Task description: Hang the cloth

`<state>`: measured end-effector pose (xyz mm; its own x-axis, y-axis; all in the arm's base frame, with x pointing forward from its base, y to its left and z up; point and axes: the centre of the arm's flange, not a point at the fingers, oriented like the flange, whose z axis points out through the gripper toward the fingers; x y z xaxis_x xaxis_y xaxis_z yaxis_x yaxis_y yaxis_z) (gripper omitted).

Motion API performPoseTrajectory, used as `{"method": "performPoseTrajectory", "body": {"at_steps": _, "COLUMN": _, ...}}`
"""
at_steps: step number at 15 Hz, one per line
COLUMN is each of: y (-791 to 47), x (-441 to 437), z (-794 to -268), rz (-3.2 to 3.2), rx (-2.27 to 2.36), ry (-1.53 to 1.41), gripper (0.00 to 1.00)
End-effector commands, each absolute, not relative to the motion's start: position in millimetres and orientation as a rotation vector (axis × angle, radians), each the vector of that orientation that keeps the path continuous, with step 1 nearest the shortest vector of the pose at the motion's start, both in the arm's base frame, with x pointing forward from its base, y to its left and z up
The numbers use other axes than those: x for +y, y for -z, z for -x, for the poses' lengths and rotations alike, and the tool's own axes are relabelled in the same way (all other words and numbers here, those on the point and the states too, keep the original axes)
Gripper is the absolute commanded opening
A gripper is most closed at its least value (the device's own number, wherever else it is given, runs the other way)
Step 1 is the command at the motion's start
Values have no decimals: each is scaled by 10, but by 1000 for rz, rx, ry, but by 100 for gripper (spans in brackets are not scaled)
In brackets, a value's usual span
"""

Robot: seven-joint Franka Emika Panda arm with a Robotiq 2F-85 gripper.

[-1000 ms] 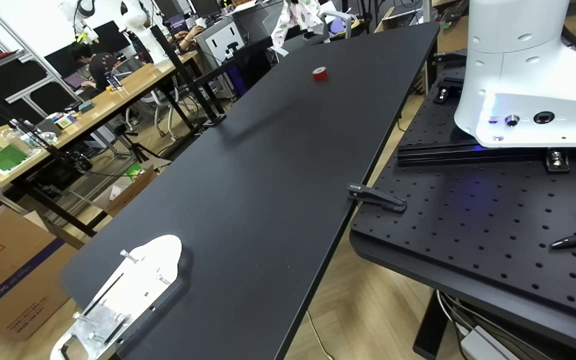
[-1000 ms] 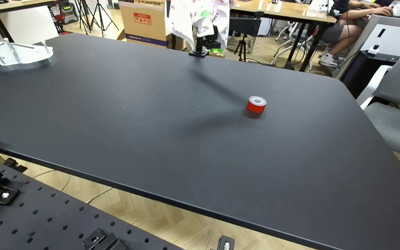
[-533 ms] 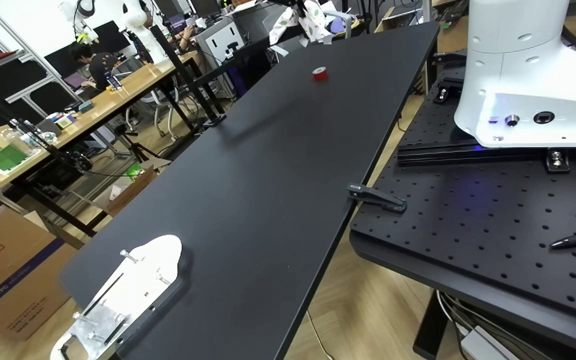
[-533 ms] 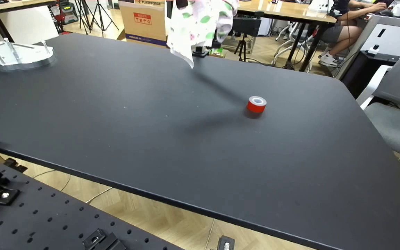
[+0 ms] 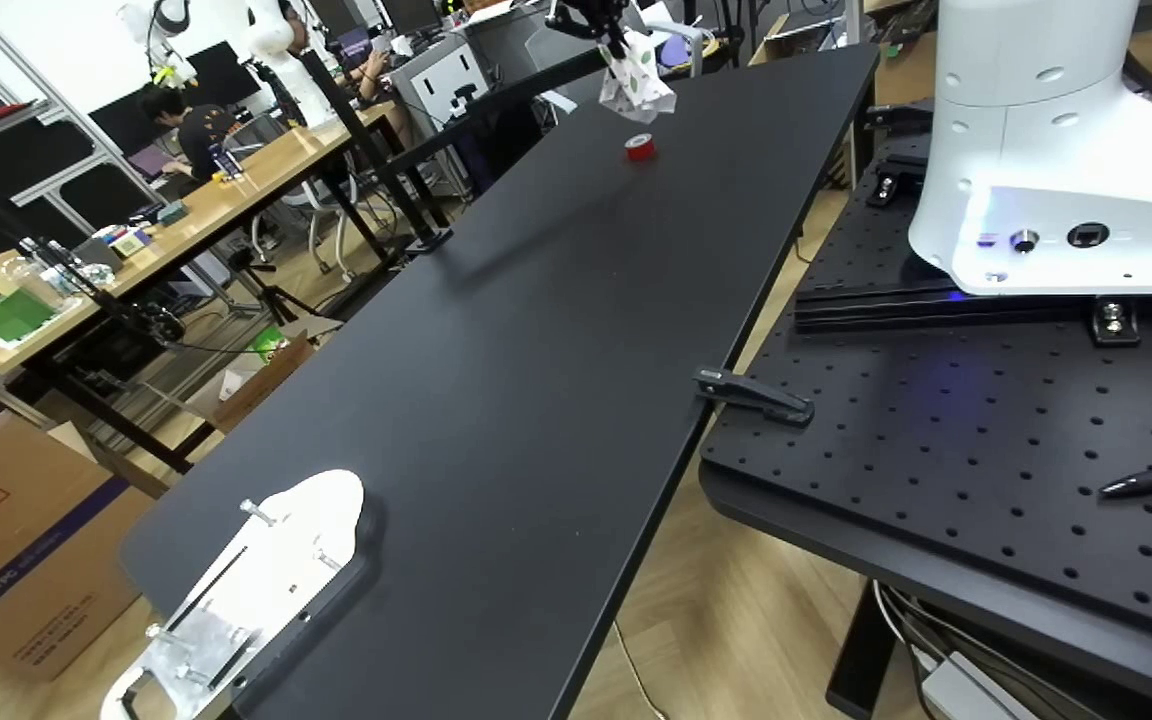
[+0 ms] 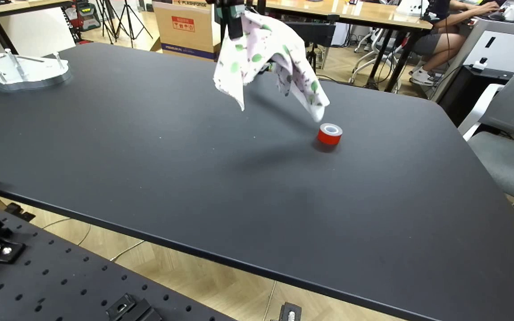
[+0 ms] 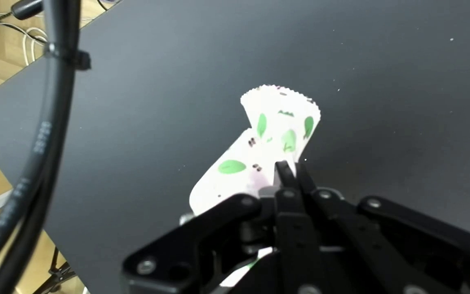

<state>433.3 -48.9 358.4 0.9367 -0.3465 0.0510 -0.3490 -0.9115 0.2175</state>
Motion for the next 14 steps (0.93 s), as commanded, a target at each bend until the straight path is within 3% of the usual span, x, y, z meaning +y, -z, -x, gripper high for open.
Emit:
{"method": "performPoseTrajectory", "body": {"at_steps": 1, "y": -3667, "x": -448, "z": -4451, "rz": -2870, "rx": -526, "ry": -49, "gripper": 1}}
{"method": "performPoseTrajectory", "body": {"at_steps": 14, "y": -4329, "x": -430, "z": -4664, "rz": -2841, "rx": -519, "ry": -307, "gripper": 1}}
